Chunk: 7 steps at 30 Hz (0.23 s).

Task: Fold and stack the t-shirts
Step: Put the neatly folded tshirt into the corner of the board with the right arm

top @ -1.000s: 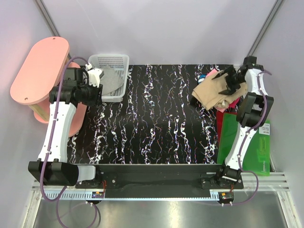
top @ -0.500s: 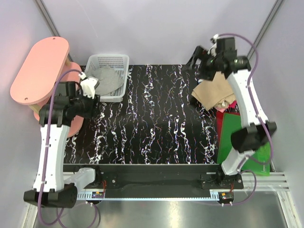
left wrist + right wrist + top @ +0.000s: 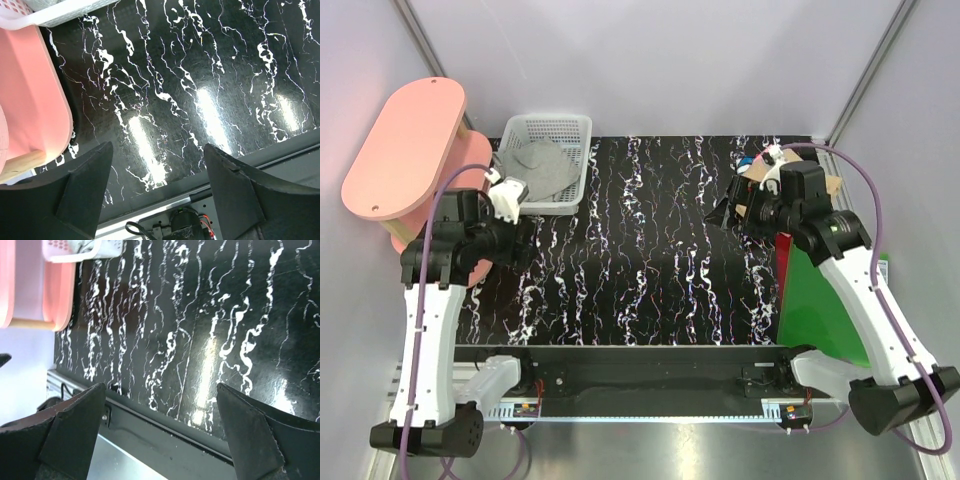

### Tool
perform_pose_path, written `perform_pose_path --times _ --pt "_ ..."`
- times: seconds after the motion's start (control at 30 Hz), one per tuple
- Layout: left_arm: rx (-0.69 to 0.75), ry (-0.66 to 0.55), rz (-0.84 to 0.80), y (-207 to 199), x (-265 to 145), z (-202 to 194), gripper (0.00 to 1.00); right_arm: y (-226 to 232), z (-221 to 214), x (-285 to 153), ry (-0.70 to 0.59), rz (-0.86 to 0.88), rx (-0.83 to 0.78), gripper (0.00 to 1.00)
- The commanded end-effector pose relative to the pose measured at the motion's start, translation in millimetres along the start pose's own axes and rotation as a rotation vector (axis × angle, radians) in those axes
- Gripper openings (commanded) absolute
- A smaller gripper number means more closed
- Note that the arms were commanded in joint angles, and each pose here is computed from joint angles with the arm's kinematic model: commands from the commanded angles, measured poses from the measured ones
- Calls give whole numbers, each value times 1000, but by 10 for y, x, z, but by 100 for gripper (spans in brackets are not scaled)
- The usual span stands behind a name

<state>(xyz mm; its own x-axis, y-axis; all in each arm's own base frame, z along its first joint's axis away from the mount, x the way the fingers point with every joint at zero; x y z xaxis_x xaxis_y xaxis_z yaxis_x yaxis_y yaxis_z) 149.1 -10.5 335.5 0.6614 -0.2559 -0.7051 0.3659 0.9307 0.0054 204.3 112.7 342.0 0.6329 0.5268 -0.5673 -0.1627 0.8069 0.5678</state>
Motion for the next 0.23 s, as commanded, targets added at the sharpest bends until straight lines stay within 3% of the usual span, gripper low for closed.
perform_pose_path --times 0.0,0.2 --pt "14 -97 27 -24 -103 -2 83 89 -53 -87 -25 79 -32 100" --pt "5 -82 56 -19 -58 -115 93 169 -64 -101 -17 123 -53 99"
Point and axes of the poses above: each gripper's point midway between its finger pads, its own x axis out along the fingers, its own y axis along the line the jaws close on, z = x × y, the point moved 10 cm from there along -x, back along the fingers
